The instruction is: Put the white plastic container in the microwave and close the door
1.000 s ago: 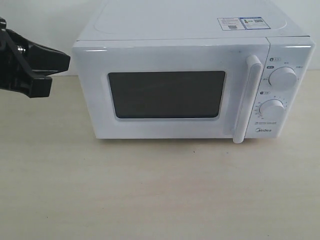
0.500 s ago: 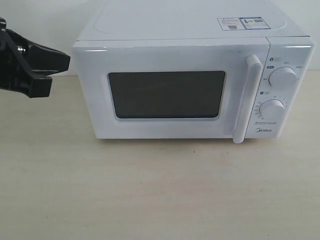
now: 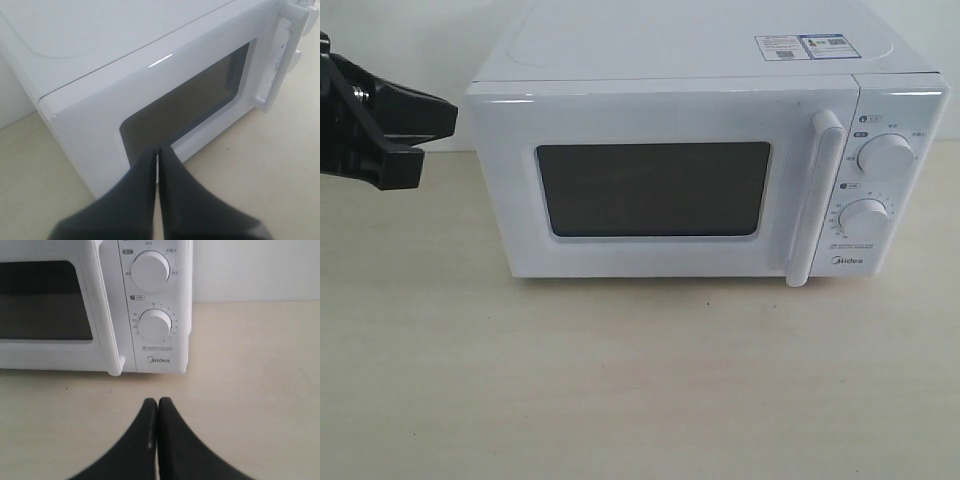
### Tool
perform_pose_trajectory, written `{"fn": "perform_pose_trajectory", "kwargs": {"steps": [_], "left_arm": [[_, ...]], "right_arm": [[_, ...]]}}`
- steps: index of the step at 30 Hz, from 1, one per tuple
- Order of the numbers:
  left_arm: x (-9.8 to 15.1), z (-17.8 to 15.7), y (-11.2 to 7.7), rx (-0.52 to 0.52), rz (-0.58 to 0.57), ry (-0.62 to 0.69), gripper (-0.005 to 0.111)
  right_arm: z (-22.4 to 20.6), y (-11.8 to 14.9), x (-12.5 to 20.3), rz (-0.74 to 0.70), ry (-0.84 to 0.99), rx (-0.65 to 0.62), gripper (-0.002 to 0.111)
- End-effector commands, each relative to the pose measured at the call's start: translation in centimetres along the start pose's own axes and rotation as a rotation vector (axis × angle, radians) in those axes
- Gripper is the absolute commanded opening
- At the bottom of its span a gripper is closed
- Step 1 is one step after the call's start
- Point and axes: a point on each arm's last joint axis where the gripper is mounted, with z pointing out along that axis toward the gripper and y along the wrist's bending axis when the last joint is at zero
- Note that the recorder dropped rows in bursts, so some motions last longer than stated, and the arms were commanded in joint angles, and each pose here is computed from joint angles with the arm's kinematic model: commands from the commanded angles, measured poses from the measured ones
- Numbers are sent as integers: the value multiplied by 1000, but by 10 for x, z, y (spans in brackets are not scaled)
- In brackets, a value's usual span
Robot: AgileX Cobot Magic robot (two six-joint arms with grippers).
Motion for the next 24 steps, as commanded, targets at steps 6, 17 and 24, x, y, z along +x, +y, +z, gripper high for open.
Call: {"fn": "perform_pose_trajectory", "kwargs": {"steps": [6, 17, 24], "left_arm": [[1, 0, 1, -6, -14, 0, 4], [1, 0, 1, -6, -14, 0, 4], [1, 0, 1, -3, -14, 2, 4]], "right_arm": [[0, 0, 3, 1, 22, 0, 0], [0, 0, 3, 10, 22, -4, 0], [0, 0, 3, 3, 24, -6, 0]]}}
